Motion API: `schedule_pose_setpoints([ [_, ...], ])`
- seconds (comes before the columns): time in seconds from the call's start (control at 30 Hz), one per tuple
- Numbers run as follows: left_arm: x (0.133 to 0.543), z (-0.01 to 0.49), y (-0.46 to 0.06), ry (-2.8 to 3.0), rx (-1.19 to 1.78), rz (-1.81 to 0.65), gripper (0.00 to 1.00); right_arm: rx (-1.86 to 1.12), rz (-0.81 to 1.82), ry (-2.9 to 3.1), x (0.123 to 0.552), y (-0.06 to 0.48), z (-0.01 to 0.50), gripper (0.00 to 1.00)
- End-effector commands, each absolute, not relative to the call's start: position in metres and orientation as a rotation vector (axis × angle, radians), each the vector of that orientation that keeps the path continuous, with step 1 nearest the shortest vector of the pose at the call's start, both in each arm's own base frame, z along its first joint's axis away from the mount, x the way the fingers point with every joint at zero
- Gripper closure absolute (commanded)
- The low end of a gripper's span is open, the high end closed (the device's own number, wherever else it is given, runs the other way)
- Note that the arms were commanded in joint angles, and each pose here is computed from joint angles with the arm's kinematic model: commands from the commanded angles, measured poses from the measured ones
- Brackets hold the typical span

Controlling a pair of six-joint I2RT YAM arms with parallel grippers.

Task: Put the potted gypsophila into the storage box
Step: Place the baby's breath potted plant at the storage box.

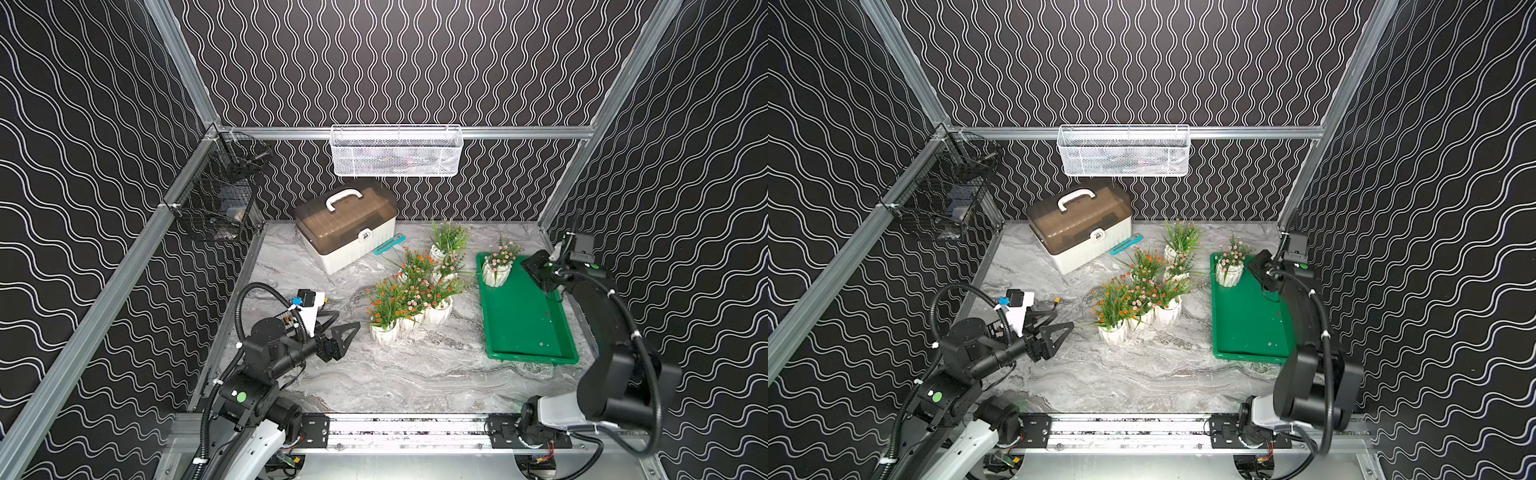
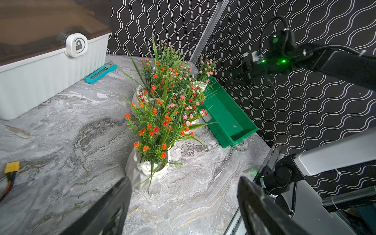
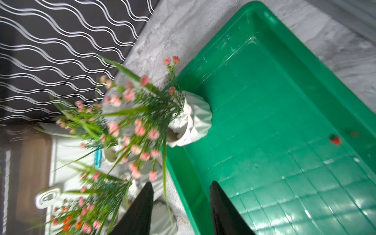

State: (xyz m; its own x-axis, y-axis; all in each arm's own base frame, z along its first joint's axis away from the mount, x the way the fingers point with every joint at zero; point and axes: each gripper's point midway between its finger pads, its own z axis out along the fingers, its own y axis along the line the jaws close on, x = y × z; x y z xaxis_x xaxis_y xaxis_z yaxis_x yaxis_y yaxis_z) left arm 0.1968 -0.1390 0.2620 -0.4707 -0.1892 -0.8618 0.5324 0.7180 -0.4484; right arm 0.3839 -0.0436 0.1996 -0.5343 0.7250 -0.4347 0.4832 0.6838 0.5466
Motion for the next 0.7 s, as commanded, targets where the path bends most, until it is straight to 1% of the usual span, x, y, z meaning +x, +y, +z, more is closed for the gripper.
schedule_pose_setpoints([
  [0.0, 0.197, 0.267, -0.141, 1.863, 0.297, -0.863, 0.15, 0.899, 0.53, 2.2, 0.367, -0.035, 0.213, 0.52],
  [0.17, 0.199, 0.265, -0.141, 1.875, 0.296, -0.861, 0.15, 0.773, 0.676, 2.235, 0.336, -0.004, 0.229, 0.52],
  [0.3, 0.199, 0.263, -0.142, 1.886, 0.292, -0.87, 0.15, 0.646, 0.824, 2.308, 0.318, 0.027, 0.23, 0.52],
  [0.43, 0.2, 0.261, -0.143, 1.897, 0.292, -0.879, 0.15, 0.524, 0.875, 2.419, 0.302, 0.063, 0.214, 0.53],
  [0.53, 0.201, 0.26, -0.143, 1.903, 0.292, -0.878, 0.15, 0.409, 0.853, 2.531, 0.29, 0.095, 0.193, 0.53],
  [0.67, 0.197, 0.261, -0.147, 1.896, 0.324, -0.903, 0.15, 0.348, 0.864, 2.619, 0.282, 0.121, 0.166, 0.54],
])
